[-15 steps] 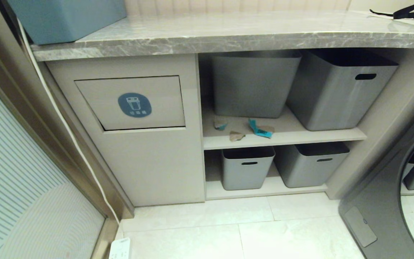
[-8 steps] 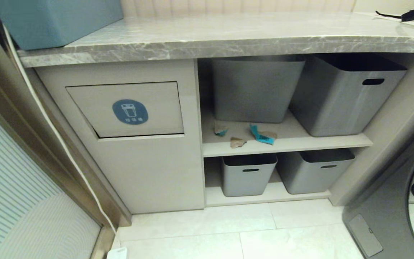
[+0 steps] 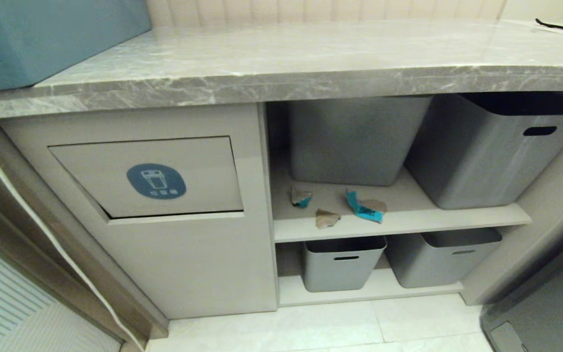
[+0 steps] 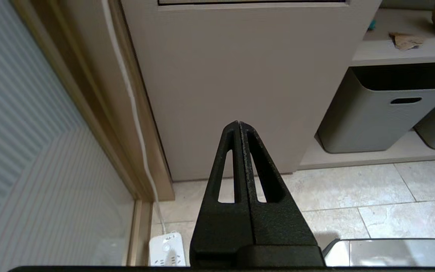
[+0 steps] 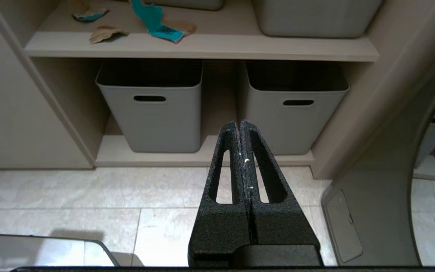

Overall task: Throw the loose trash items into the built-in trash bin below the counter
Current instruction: Pick up the garbage

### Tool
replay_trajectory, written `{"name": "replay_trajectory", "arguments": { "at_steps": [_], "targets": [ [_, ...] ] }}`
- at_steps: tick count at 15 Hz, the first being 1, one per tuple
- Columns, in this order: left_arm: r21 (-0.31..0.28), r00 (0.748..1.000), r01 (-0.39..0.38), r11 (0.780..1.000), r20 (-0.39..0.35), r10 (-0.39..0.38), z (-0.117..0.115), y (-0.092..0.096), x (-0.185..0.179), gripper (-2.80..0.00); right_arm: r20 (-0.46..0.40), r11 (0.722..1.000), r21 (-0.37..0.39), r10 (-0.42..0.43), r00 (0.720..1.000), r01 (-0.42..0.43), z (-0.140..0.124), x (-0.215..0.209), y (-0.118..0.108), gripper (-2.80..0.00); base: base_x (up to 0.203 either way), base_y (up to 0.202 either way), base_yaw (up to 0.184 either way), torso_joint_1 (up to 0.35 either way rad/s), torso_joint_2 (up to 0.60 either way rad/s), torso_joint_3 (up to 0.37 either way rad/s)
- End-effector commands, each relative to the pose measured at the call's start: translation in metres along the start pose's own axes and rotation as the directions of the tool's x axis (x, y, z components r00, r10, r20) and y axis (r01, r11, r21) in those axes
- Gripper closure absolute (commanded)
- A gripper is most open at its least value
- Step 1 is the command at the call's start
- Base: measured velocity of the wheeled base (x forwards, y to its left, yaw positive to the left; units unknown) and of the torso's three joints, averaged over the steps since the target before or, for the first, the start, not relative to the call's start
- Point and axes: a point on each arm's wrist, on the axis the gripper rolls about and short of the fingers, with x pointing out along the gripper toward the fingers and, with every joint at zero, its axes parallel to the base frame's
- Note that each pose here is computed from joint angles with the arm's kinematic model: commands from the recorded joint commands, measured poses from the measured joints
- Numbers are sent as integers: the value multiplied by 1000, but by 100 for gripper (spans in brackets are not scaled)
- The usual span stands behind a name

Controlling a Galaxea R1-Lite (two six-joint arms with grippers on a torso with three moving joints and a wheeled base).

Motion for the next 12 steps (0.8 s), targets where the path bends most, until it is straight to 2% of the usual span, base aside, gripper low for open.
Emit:
{"name": "replay_trajectory", "arguments": {
  "at_steps": [1, 12],
  "targets": [
    [0, 1000, -1, 1000, 1, 1, 0, 0, 0, 0, 1, 1000, 0, 1, 1000, -1, 0, 0, 0, 0, 133, 0, 0, 11, 2, 2],
    [2, 1000, -1, 1000, 2, 1, 0, 0, 0, 0, 1, 1000, 6, 1, 1000, -1, 0, 0, 0, 0, 0, 0, 0, 0, 0, 0]
  ]
}}
